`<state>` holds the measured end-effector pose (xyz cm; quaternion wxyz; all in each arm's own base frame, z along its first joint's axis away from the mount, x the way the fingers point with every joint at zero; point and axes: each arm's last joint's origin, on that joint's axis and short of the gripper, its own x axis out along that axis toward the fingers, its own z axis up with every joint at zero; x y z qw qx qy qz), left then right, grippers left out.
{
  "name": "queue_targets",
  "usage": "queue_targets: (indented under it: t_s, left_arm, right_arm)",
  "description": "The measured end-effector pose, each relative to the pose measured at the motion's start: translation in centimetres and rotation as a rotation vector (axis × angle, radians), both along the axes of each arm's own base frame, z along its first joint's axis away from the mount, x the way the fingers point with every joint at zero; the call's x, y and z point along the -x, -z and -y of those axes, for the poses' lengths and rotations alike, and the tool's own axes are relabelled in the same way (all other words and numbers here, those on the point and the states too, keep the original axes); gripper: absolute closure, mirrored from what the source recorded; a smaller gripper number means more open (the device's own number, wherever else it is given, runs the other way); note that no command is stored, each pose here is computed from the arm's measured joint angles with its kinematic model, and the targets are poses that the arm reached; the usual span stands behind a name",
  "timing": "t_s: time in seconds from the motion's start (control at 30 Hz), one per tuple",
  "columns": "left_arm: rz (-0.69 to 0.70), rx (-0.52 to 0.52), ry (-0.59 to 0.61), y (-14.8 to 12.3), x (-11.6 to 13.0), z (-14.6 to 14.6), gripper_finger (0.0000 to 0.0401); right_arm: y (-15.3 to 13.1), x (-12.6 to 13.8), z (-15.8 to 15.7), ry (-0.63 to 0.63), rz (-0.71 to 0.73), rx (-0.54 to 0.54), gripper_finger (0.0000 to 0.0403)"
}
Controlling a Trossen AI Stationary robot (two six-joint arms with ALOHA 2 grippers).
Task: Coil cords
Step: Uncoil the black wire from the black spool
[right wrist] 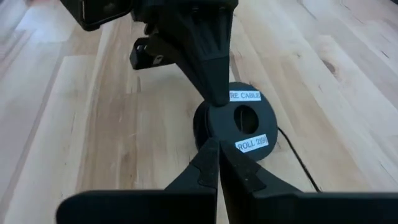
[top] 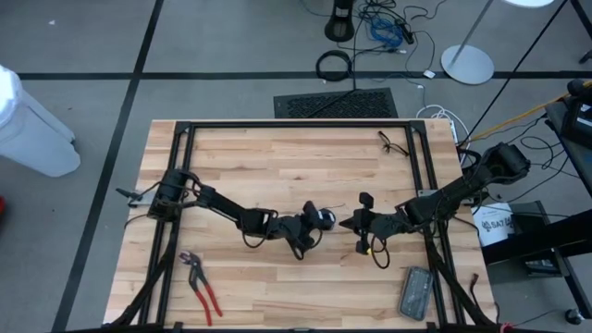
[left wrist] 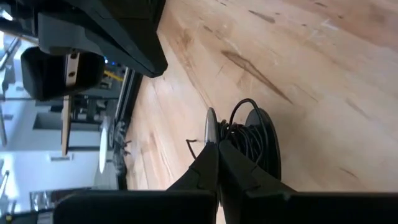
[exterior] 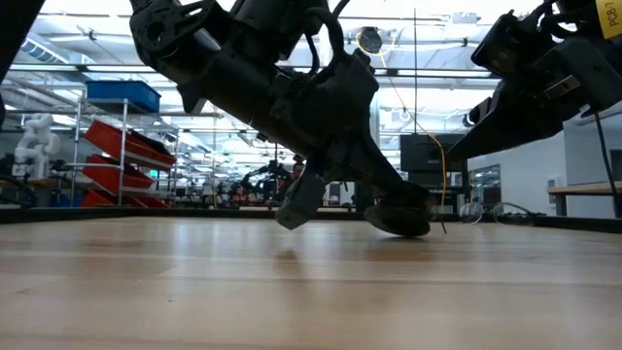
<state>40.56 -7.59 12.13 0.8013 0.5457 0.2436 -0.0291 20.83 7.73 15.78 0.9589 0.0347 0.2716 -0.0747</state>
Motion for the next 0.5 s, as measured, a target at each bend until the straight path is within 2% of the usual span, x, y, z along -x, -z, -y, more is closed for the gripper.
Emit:
queue_targets:
  t_s: [0.1,0.23,0.5]
  left_arm:
    - [0.013,0.040,-0.025,0.0,0.1,0.2,0.0399]
    - [0.037,0.100,-0.061,-0.1,0.0,0.3,0.0399]
    - [0.106,0.097,-0.120,-1.6,-0.7,1.6,0.0400]
  right_arm:
    - [-0.5,-0.3,-0.1,-0.006,0.016,0.010,0.0403]
    - [-2.8,-1.7,-0.5,-0.024,0.079,0.057,0.0403]
    - [-6.4,-3.1,-1.1,-0.061,0.047,0.141,0.0403]
